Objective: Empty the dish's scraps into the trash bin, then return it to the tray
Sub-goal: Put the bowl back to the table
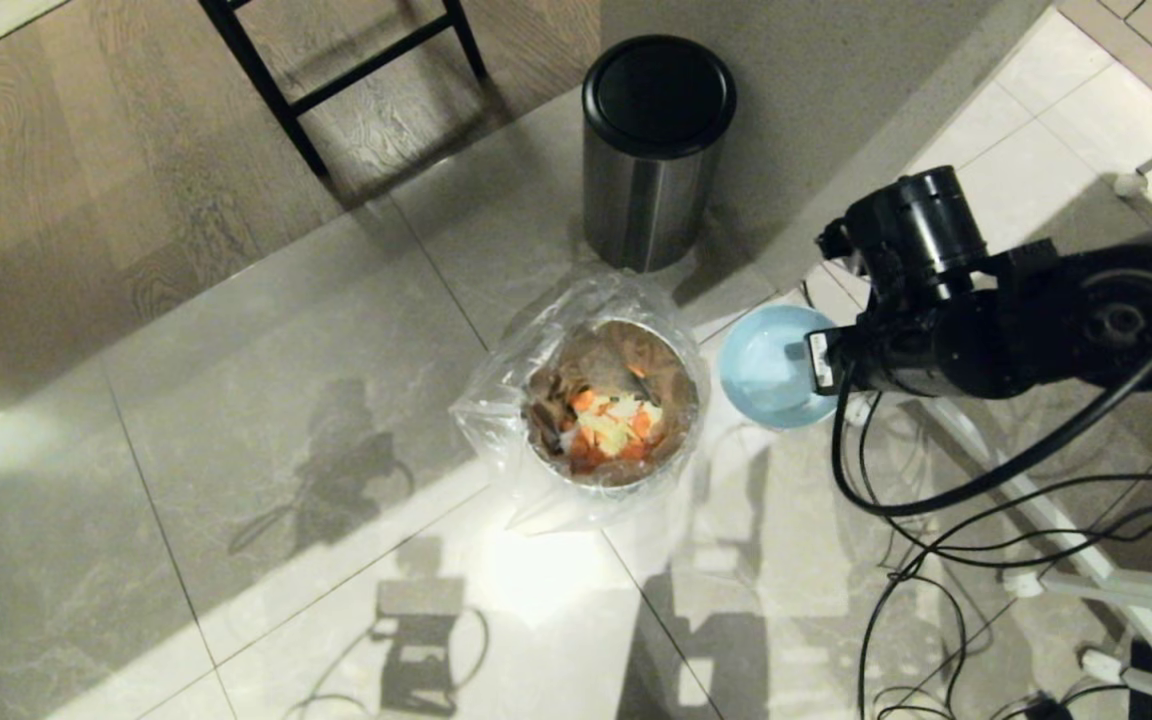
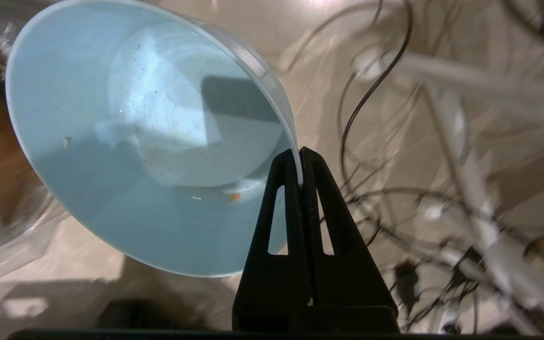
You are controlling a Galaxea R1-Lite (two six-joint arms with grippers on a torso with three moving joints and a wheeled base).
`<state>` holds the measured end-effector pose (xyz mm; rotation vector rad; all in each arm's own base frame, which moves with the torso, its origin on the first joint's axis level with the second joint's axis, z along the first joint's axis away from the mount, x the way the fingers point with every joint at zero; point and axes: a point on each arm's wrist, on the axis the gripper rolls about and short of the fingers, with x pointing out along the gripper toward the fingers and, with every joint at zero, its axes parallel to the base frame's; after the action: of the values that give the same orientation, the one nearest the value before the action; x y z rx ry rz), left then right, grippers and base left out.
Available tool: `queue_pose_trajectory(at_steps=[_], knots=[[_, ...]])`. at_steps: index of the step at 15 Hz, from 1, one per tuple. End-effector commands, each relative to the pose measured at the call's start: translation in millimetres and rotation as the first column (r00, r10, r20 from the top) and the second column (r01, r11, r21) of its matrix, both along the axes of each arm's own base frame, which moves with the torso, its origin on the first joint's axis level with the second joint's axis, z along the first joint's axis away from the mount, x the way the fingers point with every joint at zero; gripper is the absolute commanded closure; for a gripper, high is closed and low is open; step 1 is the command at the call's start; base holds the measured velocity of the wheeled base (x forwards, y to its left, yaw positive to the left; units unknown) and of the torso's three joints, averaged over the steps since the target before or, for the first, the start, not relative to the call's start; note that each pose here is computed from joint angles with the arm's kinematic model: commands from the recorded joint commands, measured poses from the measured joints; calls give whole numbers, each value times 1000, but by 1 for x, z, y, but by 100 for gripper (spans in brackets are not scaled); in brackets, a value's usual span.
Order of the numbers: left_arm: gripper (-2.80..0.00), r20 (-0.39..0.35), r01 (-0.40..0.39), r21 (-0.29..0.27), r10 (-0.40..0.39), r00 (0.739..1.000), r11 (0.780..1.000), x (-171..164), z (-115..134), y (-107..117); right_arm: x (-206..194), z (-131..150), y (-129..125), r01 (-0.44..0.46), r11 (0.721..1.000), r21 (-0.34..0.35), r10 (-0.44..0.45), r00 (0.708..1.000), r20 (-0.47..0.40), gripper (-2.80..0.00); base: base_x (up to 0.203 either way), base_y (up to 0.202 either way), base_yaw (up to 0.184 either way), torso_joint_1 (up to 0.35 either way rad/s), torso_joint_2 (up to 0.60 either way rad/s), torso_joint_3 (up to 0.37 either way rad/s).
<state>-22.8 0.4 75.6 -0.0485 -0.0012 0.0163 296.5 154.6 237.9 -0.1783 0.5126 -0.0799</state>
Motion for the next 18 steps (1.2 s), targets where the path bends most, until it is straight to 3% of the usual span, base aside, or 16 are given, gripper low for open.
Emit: queue_pose_trajectory(at_steps=[1,10,16,18], knots=[[0,-1,-1,-1,1,1000,1000,0,0,0,2,-3,-7,12,1000,-10,-12,1000,13,0,0,0,0,0,0,0],[0,0,-1,-1,1,1000,1000,0,0,0,5,-21,-45,115,992,-46,-117,993,-27,0,0,0,0,0,0,0],[0,0,-1,-1,1,1000,1000,0,0,0,10,-37,-67,67,989,-130,-53,993,108,0,0,0,0,0,0,0],[0,-1,-1,-1,1,1000,1000,0,0,0,11,-43,-75,76,988,-132,-63,993,102,0,0,0,0,0,0,0]])
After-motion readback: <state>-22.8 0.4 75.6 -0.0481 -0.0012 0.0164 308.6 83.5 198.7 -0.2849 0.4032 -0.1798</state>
